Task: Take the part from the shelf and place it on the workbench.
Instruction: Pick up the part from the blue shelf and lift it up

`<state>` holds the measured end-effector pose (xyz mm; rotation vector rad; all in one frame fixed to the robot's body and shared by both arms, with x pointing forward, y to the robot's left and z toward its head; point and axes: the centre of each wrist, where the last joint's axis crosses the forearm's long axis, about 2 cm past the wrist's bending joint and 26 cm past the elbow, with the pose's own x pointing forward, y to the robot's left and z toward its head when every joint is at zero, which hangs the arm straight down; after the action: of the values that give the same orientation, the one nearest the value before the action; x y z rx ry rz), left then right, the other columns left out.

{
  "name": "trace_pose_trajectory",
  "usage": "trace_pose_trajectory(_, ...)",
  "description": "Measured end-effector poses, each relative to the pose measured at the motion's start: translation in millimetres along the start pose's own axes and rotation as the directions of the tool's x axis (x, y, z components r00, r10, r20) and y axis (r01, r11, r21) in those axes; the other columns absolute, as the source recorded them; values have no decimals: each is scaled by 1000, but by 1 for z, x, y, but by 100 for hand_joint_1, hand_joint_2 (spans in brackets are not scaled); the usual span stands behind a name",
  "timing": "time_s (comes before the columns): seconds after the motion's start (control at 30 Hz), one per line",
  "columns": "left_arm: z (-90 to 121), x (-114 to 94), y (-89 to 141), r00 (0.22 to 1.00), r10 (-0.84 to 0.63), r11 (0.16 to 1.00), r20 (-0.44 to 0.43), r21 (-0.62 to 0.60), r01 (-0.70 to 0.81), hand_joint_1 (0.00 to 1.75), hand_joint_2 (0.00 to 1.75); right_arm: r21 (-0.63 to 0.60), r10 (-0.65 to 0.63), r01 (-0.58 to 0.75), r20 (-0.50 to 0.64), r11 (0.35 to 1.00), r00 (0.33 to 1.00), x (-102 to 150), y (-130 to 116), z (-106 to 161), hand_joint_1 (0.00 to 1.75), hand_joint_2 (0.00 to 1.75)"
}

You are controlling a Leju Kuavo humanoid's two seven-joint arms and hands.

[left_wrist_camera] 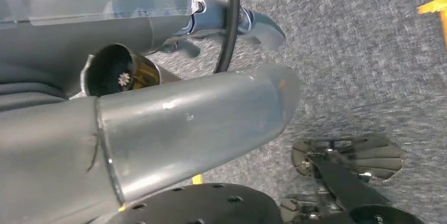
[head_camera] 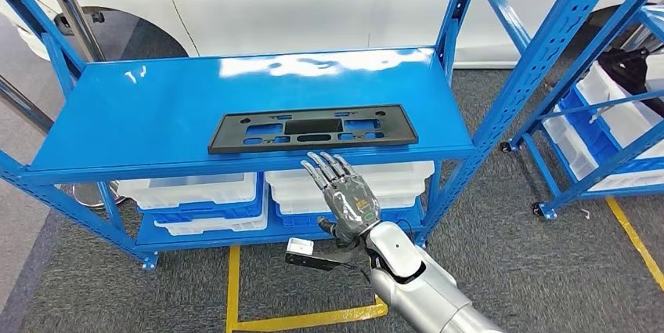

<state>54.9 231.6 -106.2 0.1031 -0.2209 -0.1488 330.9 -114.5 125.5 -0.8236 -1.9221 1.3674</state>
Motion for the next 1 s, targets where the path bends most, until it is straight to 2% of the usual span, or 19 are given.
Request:
trace_pose_trajectory(0.57, 0, 2, 0, 1000, 2, 1000, 8, -13, -2, 0, 0, 21, -1, 1, -8, 1000, 1000, -4, 6, 6, 0, 175)
trace_pose_trajectory(1.0, 0, 4, 1, 1000, -16, 1000, 15, -2, 16, 0, 0, 24, -21, 20, 49, 1000, 999, 6, 1, 2, 0, 175)
